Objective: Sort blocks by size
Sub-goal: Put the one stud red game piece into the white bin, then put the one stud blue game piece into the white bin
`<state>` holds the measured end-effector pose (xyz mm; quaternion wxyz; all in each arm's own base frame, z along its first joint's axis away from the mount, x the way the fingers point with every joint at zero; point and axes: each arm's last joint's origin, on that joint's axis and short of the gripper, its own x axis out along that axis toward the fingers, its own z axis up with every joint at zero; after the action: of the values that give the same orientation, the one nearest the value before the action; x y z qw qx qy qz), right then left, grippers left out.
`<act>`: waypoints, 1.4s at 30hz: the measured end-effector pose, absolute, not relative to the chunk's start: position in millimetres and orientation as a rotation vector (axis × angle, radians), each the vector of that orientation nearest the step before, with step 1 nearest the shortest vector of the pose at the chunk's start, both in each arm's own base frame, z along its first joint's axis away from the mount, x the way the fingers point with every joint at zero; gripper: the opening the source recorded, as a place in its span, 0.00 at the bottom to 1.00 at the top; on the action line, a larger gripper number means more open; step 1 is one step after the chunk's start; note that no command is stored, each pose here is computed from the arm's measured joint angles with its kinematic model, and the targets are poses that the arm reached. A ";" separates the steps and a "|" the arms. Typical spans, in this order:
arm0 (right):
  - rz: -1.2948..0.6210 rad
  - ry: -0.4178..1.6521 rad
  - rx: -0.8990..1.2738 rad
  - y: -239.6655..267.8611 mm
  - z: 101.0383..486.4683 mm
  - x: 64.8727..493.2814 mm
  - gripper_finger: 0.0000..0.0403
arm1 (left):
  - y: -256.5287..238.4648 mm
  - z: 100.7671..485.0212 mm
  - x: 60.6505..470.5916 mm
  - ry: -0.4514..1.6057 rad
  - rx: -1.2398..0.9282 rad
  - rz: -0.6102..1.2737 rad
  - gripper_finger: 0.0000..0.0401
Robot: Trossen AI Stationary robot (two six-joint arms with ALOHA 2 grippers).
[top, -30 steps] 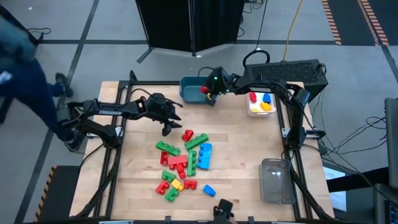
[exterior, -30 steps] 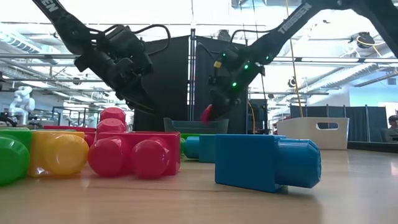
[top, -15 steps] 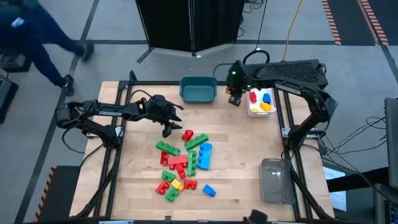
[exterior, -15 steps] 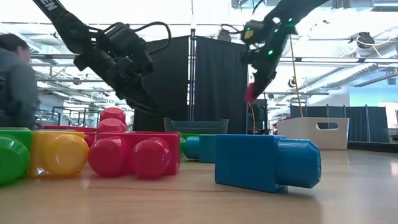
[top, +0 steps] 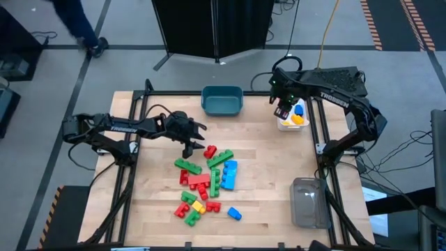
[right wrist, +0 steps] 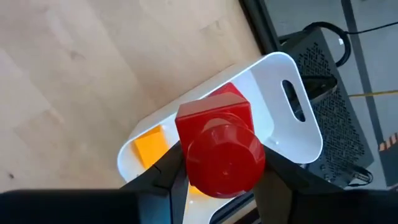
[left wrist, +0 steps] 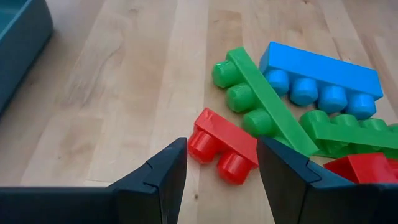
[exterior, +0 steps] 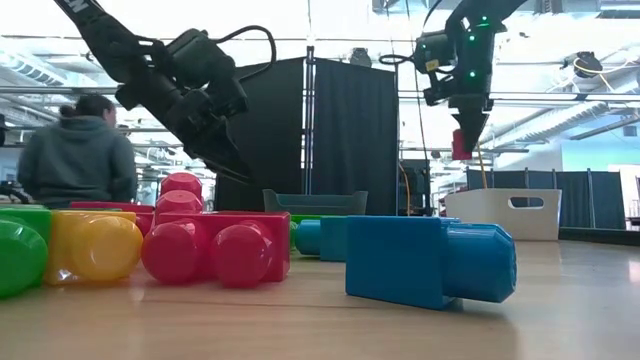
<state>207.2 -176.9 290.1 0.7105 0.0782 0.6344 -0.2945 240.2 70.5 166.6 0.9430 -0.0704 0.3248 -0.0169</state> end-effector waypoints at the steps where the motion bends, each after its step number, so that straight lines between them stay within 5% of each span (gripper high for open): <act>1: -0.655 1.408 0.175 -177.2 290.1 206.8 0.32 | 70.6 166.6 240.2 0.663 -0.142 -0.032 0.44; 20: -0.667 1.515 0.248 -177.6 211.8 183.5 0.37 | 73.0 166.0 239.8 0.679 -0.113 0.053 0.44; 28: -0.696 1.470 0.250 -180.3 212.3 186.2 0.46 | 69.5 166.3 241.1 0.675 -0.106 0.039 0.44; 42: -0.819 1.221 0.231 -156.1 263.7 166.9 0.42 | 44.8 165.6 245.7 0.708 -0.072 -0.061 0.44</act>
<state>166.9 -156.1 263.7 0.7357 0.1050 0.5558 -0.3727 245.7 44.8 165.6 0.9369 -0.0350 0.3466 -0.0300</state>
